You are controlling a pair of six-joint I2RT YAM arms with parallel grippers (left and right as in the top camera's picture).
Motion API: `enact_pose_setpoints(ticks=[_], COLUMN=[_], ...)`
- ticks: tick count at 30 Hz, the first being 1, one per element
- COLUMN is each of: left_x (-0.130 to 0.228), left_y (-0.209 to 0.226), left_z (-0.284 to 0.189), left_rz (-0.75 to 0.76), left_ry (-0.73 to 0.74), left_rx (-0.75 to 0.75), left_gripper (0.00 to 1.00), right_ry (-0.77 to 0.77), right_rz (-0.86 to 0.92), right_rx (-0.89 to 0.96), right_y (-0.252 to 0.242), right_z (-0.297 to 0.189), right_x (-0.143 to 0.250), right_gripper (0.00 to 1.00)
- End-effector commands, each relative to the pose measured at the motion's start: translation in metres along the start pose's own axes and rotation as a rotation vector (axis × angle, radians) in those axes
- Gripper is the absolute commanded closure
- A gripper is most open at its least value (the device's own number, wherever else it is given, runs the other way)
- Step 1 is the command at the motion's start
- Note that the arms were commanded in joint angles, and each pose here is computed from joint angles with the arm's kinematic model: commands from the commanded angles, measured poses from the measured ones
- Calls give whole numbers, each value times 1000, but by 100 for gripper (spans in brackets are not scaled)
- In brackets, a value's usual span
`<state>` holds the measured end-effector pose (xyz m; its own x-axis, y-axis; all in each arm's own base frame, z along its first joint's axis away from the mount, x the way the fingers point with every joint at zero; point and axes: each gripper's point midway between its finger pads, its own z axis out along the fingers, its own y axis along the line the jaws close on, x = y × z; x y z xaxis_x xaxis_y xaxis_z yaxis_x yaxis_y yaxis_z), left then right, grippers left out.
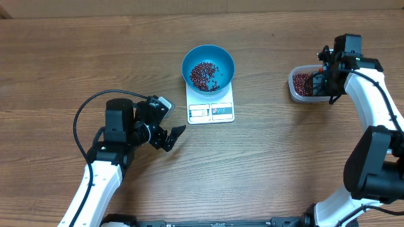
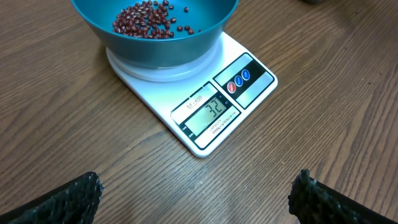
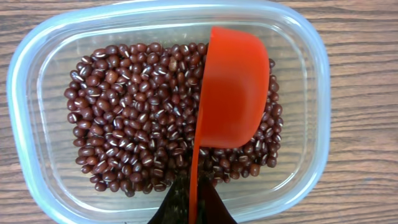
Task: Scoop item into bowl and weigh 150g on scale
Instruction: 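Return the scoop to the bean tub with the right gripper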
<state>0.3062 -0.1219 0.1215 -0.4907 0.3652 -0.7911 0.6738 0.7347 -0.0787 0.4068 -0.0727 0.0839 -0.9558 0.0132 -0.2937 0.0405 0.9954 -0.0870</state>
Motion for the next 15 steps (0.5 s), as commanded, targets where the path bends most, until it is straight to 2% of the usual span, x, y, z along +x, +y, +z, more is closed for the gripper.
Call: enact_pose_setpoints(ticks=[1,15], left_x=[-2,-2], left_y=[-3,-3], left_z=[1,1], left_rz=[-5,-5], left_ry=[-4,-4], left_rx=[14,14], left_gripper=[1,0], right_ry=[0,38], right_rz=[-5,-4], right_rx=[-30,-230], right_y=[4,39], right_z=[2,4], right_x=[1,11], right_gripper=[96,96])
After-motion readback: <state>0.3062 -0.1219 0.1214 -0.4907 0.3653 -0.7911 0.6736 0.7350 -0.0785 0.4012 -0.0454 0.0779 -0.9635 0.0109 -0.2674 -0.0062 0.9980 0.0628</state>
